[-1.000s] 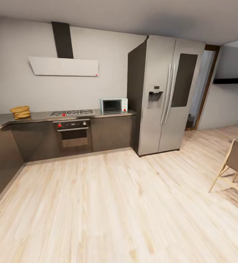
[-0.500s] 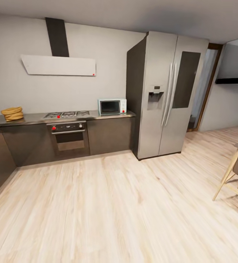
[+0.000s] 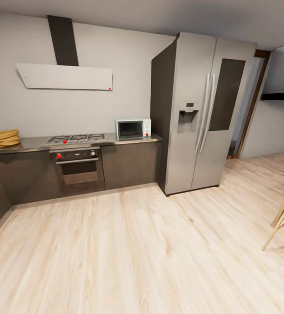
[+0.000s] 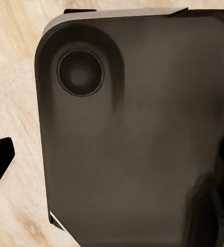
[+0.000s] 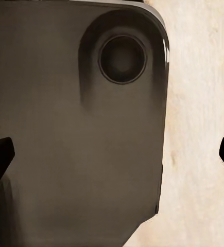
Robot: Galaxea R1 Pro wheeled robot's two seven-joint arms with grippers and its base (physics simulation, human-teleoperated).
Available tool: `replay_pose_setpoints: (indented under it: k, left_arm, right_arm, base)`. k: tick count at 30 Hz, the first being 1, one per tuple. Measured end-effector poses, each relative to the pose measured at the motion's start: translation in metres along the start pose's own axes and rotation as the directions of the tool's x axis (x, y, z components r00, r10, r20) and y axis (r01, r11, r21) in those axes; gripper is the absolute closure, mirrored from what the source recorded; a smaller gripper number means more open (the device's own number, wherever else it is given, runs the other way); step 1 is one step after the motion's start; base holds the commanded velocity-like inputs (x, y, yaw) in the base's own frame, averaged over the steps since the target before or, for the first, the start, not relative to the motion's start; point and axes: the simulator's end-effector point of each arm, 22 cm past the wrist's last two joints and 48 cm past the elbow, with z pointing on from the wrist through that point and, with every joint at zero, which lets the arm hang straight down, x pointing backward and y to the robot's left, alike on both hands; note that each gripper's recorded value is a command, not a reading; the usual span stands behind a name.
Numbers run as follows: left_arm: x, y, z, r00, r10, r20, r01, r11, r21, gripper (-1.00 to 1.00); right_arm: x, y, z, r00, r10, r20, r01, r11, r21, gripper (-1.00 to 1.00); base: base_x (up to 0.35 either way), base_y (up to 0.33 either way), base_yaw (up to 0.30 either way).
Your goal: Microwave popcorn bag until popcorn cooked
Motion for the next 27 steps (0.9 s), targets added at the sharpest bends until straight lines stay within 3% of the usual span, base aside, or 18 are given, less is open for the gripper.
replay_pose_setpoints:
  k: [27]
  left_arm:
    - [0.0,-0.0011,0.0,1.0,0.001,0.0,-0.001,1.0,0.001,-1.0]
  right_arm:
    - [0.0,0.0,0.0,1.0,0.0,0.0,0.0,1.0,0.0,-1.0]
  base:
    - [0.322,0.0,0.0]
